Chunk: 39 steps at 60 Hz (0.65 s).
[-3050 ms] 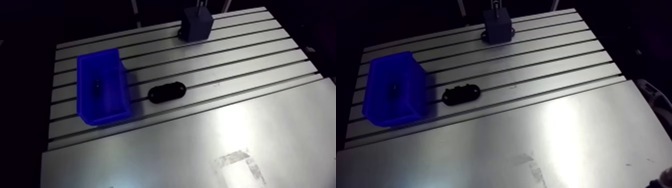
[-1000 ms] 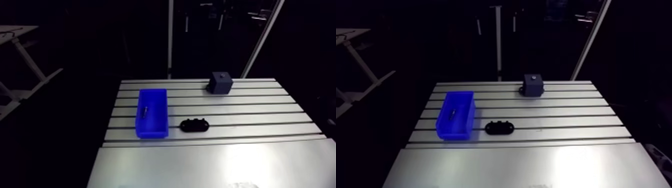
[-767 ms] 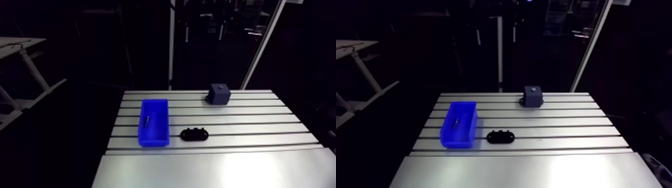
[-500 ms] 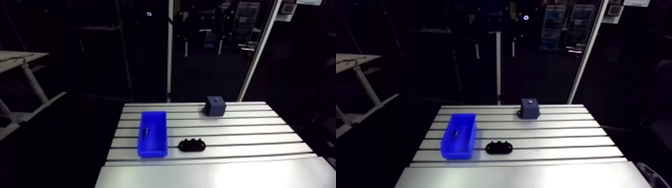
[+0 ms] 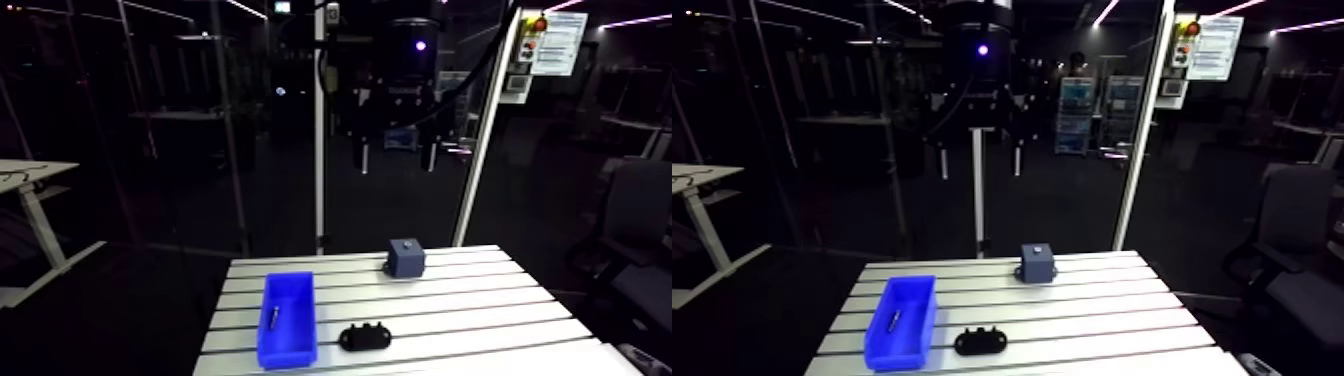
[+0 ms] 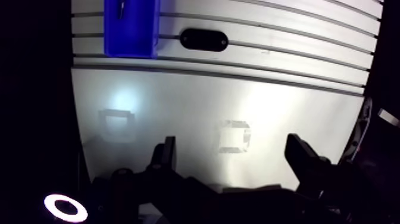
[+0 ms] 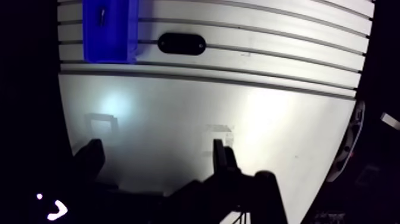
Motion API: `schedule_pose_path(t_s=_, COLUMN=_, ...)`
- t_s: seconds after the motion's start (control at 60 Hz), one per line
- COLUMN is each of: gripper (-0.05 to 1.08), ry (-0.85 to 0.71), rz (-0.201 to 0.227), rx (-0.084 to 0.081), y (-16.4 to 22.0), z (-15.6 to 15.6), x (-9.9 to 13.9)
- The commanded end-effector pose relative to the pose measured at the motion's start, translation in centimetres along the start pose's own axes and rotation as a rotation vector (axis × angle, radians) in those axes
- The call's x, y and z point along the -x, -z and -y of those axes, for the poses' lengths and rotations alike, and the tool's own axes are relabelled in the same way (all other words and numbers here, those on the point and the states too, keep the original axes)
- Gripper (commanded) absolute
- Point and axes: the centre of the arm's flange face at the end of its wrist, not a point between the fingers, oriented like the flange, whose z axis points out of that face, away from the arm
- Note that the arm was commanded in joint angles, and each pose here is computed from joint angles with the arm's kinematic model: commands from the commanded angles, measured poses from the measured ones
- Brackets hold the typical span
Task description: Pick up the M10 bolt and insert it into the hole until fully seated.
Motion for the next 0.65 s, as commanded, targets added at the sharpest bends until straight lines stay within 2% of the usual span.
schedule_pose_path(t_s=0.017, gripper=0.01, ry=-0.003, rz=0.001, rx=-0.013, y=-0.18, z=-0.62, x=1.13)
schedule_pose_path(t_s=0.65, gripper=0.01, ry=0.011, rz=-0.016, rx=-0.007, y=0.69, z=-0.88, x=0.17)
